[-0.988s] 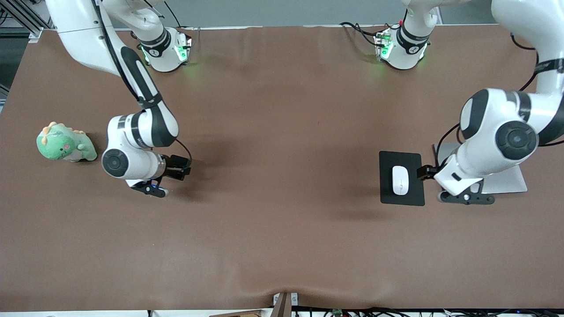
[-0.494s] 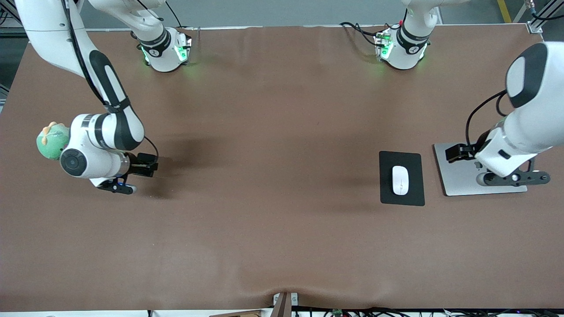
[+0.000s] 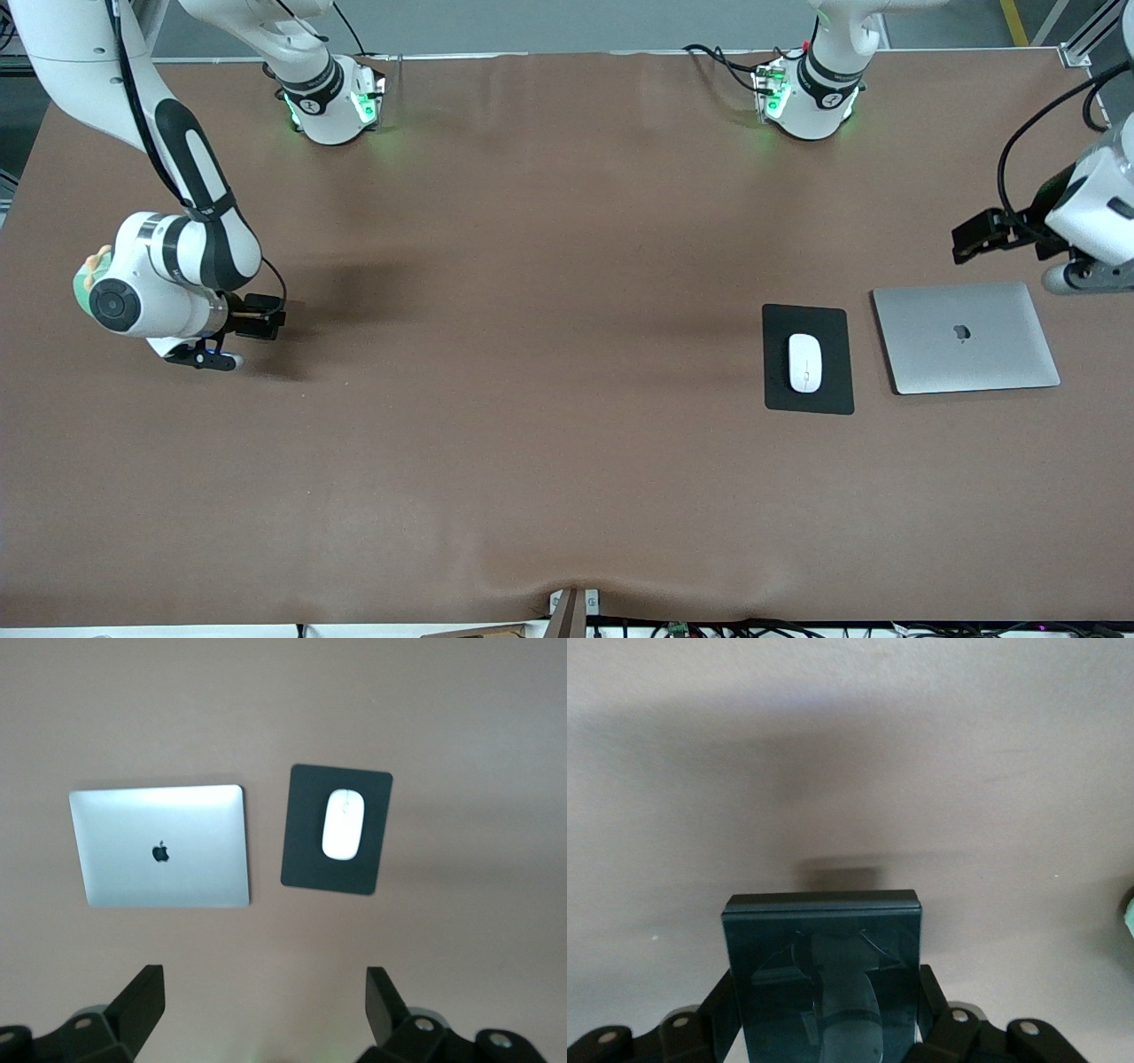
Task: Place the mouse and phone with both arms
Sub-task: 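Raise the left gripper away while the right gripper carries the phone, then lower the black phone beside the plush toy and open the right gripper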
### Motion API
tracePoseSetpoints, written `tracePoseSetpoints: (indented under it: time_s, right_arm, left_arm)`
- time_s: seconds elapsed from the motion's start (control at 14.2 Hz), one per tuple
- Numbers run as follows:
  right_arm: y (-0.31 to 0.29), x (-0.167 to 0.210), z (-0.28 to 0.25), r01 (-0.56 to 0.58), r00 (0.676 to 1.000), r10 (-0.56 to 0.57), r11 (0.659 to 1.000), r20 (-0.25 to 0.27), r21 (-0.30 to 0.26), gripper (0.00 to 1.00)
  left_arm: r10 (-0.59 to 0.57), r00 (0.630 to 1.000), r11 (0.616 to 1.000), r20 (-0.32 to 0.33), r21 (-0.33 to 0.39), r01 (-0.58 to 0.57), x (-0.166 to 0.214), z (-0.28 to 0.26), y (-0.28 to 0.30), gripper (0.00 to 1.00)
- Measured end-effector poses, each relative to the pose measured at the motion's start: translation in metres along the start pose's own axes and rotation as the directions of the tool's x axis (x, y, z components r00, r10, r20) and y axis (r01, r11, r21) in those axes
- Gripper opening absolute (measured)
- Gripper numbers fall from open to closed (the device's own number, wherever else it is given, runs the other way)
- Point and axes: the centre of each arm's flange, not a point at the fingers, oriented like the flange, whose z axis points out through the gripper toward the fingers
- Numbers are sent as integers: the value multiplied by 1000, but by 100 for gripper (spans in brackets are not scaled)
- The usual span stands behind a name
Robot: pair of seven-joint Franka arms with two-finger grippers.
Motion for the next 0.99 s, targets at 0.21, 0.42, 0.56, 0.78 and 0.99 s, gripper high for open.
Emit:
tracePoseSetpoints:
  time_s: [0.21, 0.42, 0.56, 0.78, 0.99]
  right_arm:
    - [11, -5, 13, 25, 999, -25, 1000, -30, 3, 81]
    - [16, -8, 18, 30, 999, -30, 1000, -35, 4, 81]
    - [19, -10, 21, 26, 999, -25, 1000, -37, 5, 81]
    - [21, -12, 25, 23, 999, -23, 1000, -33, 6, 86]
    - [20, -11, 23, 27, 999, -27, 1000, -37, 6, 100]
  left_arm:
    - [19, 1000, 1000, -6, -7, -19, -18, -19, 11, 100]
    - [53, 999, 999, 4, 1, -53, -41, -37, 28, 100]
    - [57, 998, 998, 13, 5, -57, -53, -45, 29, 100]
    - [33, 999, 999, 17, 5, -33, -61, -52, 15, 100]
    - [19, 1000, 1000, 24, 3, -19, -61, -51, 6, 100]
